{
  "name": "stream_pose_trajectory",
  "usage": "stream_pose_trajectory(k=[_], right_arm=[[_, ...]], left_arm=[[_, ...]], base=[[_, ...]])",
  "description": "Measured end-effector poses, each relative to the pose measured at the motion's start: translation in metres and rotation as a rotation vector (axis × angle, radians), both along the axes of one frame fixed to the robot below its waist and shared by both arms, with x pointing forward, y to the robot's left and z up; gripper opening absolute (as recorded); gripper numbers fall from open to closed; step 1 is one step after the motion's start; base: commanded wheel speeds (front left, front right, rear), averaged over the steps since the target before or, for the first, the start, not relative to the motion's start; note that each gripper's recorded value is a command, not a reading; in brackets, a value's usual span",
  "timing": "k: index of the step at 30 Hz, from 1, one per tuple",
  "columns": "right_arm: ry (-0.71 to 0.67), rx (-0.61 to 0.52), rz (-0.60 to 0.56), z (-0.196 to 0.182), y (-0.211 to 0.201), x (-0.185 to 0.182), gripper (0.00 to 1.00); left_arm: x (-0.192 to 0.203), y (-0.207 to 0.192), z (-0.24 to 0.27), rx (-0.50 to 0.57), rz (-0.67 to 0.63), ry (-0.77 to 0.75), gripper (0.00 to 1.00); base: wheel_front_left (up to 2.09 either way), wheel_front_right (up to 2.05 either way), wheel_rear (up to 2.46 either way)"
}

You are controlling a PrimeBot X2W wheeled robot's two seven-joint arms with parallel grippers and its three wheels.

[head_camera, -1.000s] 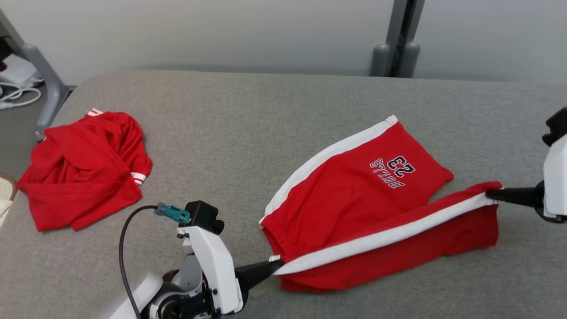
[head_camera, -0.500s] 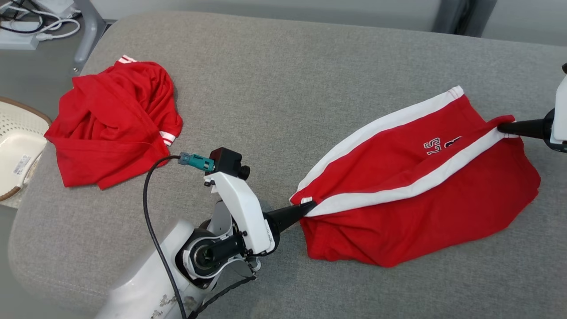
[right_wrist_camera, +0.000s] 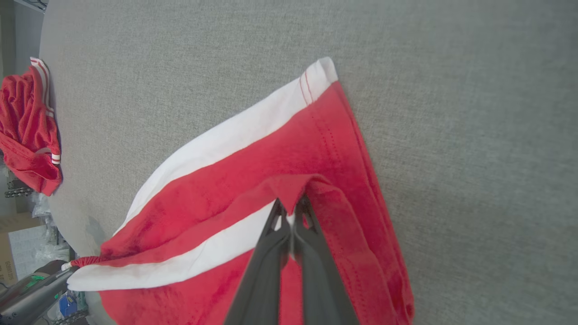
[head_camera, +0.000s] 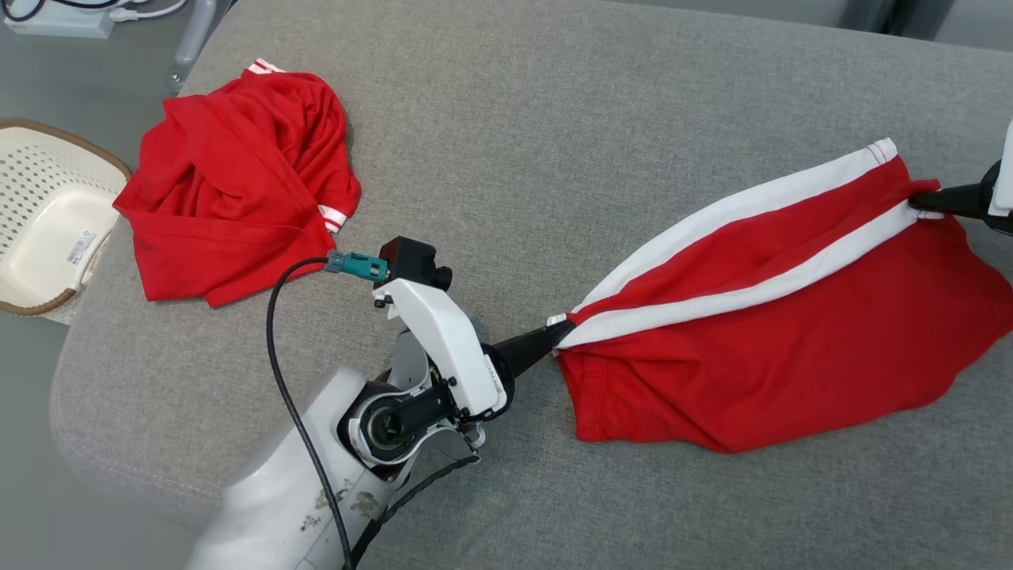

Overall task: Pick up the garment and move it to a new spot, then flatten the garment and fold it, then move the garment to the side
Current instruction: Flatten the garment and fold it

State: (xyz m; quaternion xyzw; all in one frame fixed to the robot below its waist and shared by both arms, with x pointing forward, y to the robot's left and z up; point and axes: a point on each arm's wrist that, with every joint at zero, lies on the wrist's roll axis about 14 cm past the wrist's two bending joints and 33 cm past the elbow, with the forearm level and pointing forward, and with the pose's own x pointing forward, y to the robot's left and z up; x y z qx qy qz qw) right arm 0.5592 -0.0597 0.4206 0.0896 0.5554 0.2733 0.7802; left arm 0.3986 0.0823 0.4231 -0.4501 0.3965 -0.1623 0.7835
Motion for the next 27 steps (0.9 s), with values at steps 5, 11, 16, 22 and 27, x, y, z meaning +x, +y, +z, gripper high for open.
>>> stream_pose_trajectory(k=[5,11,16,22,27], right_arm=[[-0.008,0.005,-0.018,-0.006,0.005,0.010,0.00],[-0.024,0.018,-0.022,-0.010,0.013,0.018,0.00],[-0.050,0.030,-0.031,-0.012,0.019,0.028,0.00],[-0.136,0.033,-0.049,-0.012,0.023,0.044,1.00],[-0.151,0.040,-0.062,-0.014,0.024,0.048,1.00]], left_arm=[[0.008,0.003,-0.004,-0.003,0.032,0.004,0.00],[0.017,0.010,-0.006,-0.009,0.069,0.005,0.00],[0.020,0.014,-0.010,-0.001,0.090,0.012,0.00],[0.023,0.017,-0.014,0.010,0.101,0.015,0.00],[0.026,0.020,-0.018,0.022,0.119,0.017,0.00]], base=[[0.00,0.00,0.00],[0.00,0.00,0.00],[0.00,0.00,0.00],[0.00,0.00,0.00],[0.00,0.00,0.00]])
